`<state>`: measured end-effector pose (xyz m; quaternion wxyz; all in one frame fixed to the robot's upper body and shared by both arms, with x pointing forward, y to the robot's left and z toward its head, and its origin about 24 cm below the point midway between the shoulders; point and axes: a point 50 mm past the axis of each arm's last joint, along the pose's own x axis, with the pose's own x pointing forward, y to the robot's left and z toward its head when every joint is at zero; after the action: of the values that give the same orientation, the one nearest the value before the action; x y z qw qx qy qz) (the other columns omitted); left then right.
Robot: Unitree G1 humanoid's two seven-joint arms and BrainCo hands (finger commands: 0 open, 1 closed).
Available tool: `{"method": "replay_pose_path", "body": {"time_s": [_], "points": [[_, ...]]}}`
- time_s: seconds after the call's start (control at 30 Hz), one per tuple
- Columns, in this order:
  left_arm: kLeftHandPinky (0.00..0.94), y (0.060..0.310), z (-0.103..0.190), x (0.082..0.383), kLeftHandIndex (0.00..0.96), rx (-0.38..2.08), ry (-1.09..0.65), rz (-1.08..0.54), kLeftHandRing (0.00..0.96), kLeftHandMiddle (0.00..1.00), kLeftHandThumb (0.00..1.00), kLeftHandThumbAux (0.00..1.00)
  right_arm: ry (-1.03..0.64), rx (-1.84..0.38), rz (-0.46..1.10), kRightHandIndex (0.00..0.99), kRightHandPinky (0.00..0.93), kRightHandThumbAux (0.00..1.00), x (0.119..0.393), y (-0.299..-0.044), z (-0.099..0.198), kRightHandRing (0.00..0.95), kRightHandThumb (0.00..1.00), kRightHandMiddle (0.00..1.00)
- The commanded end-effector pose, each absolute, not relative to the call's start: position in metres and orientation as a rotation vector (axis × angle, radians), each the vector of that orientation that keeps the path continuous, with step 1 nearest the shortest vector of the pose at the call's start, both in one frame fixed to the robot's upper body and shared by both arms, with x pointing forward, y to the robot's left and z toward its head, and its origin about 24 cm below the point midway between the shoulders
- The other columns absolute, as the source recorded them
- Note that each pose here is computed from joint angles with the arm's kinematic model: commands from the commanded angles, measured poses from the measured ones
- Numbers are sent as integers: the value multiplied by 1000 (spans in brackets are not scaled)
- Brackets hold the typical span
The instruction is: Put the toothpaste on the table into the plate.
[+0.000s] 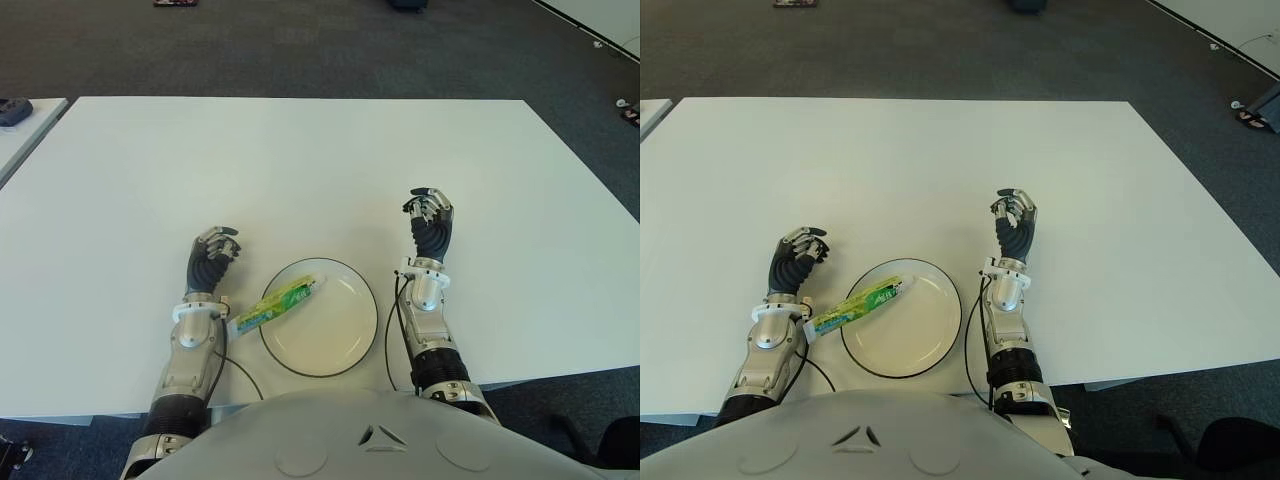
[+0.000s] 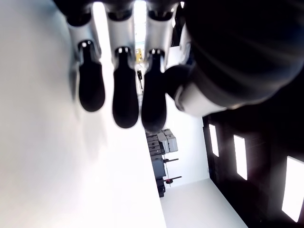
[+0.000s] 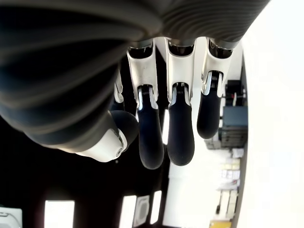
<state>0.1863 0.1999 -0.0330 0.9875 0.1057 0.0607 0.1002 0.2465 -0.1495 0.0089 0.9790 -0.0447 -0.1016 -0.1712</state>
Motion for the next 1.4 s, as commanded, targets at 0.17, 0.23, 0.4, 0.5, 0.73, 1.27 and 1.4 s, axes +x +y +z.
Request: {"method": "replay_pose_path", "body": {"time_s": [0.17,0.23,0.4,0.5,0.73,1.27,1.4], "points": [[586,201,-38,188,430,215,151,193,612,601,705,717,-113,-121,-324,430,570,728,240,-144,-5,610,703,618],[585,201,-39,188,430,217,153,192,611,601,705,717,-92,-111,-314,430,585,728,236,-142,-6,615,703,622],[587,200,-41,190,430,217,154,190,615,603,705,717,-64,-96,-290,429,597,729,229,-141,-9,621,704,626],[587,200,-41,190,430,218,155,189,614,603,705,717,-54,-95,-263,429,594,728,226,-142,-11,619,705,622],[587,199,-43,192,430,220,150,192,618,608,705,717,-24,-109,-206,431,610,728,221,-150,-17,618,707,624],[605,199,-43,191,431,228,141,194,624,622,705,717,103,-177,-121,430,562,729,211,-157,-30,579,707,582],[599,200,-43,192,431,225,137,194,626,625,705,717,148,-201,-95,428,527,730,211,-157,-31,548,707,548]]}}
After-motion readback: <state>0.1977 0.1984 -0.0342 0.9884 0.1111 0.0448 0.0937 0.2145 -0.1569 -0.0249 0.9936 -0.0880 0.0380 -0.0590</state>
